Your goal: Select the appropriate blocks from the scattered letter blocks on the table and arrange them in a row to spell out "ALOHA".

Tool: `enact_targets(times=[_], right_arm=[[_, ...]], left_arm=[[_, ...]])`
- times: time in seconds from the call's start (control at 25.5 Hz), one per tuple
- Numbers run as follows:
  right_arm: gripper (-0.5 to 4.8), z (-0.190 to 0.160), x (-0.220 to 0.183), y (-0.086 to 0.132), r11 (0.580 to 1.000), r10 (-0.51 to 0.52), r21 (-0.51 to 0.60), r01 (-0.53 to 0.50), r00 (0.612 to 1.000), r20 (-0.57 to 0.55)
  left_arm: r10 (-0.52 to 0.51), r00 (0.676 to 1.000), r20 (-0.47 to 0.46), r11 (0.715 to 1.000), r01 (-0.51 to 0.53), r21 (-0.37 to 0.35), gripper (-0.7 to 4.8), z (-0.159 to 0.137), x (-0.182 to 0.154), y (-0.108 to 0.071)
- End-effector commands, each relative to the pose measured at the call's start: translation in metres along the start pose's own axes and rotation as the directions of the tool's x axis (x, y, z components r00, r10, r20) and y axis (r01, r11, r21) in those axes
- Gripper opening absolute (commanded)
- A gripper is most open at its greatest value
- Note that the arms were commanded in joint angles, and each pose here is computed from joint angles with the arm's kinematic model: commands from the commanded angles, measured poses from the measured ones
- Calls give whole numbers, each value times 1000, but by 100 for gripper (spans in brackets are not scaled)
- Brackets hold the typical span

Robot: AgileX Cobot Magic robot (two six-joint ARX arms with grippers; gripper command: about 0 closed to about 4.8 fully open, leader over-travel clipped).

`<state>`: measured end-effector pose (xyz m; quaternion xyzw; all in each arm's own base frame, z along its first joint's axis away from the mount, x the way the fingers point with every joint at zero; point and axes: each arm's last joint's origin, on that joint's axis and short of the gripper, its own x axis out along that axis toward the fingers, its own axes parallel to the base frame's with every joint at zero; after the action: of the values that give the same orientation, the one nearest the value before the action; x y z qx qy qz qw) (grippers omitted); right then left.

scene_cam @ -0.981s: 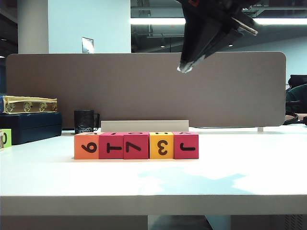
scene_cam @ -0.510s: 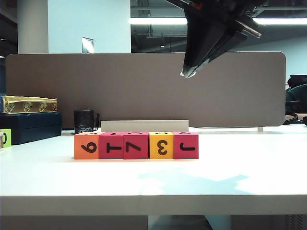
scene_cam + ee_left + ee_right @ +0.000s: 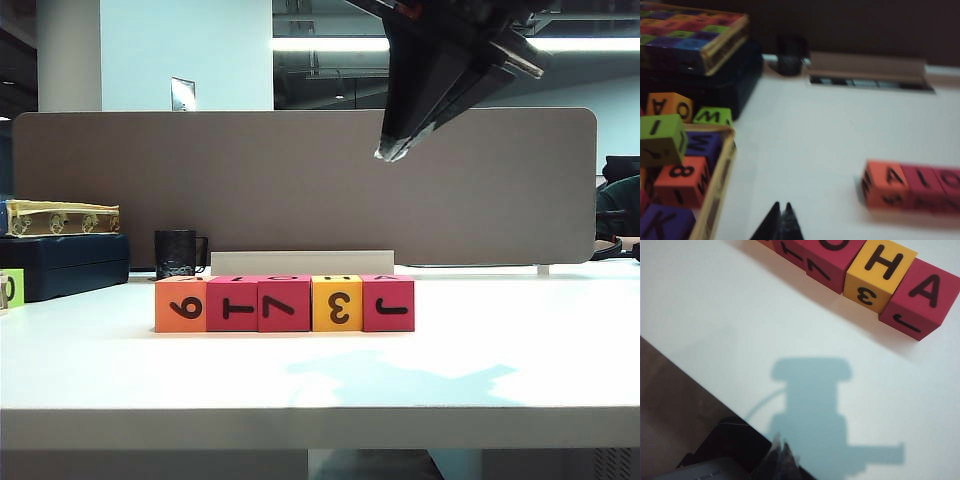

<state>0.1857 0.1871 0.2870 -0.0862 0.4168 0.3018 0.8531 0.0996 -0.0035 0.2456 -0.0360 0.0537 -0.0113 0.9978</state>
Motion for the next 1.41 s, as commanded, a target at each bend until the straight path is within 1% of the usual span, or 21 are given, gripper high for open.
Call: enact_targets(times=[0.04, 0.12, 0.24, 0.39, 0.51, 0.59, 0.79, 0.94, 0.98, 1.02, 1.06, 1.41], right_arm=[[0, 3, -2, 0, 1000, 4, 1, -4, 1000, 24], [0, 3, -2, 0, 1000, 4, 1, -4, 1000, 24], [0, 3, -2, 0, 1000, 4, 1, -4, 1000, 24], [0, 3, -2, 0, 1000, 4, 1, -4, 1000, 24], [0, 3, -2, 0, 1000, 4, 1, -4, 1000, 24], [0, 3, -2, 0, 1000, 4, 1, -4, 1000, 24], [0, 3, -2, 0, 1000, 4, 1, -4, 1000, 24], [0, 3, -2, 0, 1000, 4, 1, -4, 1000, 24], [0, 3, -2, 0, 1000, 4, 1, -4, 1000, 24], [0, 3, -2, 0, 1000, 4, 1, -4, 1000, 24], [0, 3, -2, 0, 1000, 4, 1, -4, 1000, 24], [0, 3, -2, 0, 1000, 4, 1, -4, 1000, 24]], left_arm=[[12, 987, 157, 998, -2, -62, -6, -29, -1, 9], [3, 989, 151, 998, 5, -56, -5, -45, -1, 10], [-1, 991, 134, 998, 9, -55, -6, -61, 2, 11], [-44, 994, 104, 998, 49, -48, -6, -73, 5, 10], [-73, 994, 81, 997, 74, -14, -6, -82, 6, 8], [-83, 995, 51, 997, 83, -2, -6, -85, 7, 7], [-83, 997, -12, 997, 83, -4, -5, -91, 7, 7], [-82, 995, -56, 996, 83, 12, -5, -95, 7, 7], [-86, 995, -60, 996, 86, 0, -5, -96, 7, 7], [-86, 995, -60, 996, 84, -36, -5, -96, 7, 7], [-85, 995, -59, 996, 82, -41, -6, -96, 7, 7], [-84, 995, -59, 996, 82, -41, -5, -96, 7, 7]])
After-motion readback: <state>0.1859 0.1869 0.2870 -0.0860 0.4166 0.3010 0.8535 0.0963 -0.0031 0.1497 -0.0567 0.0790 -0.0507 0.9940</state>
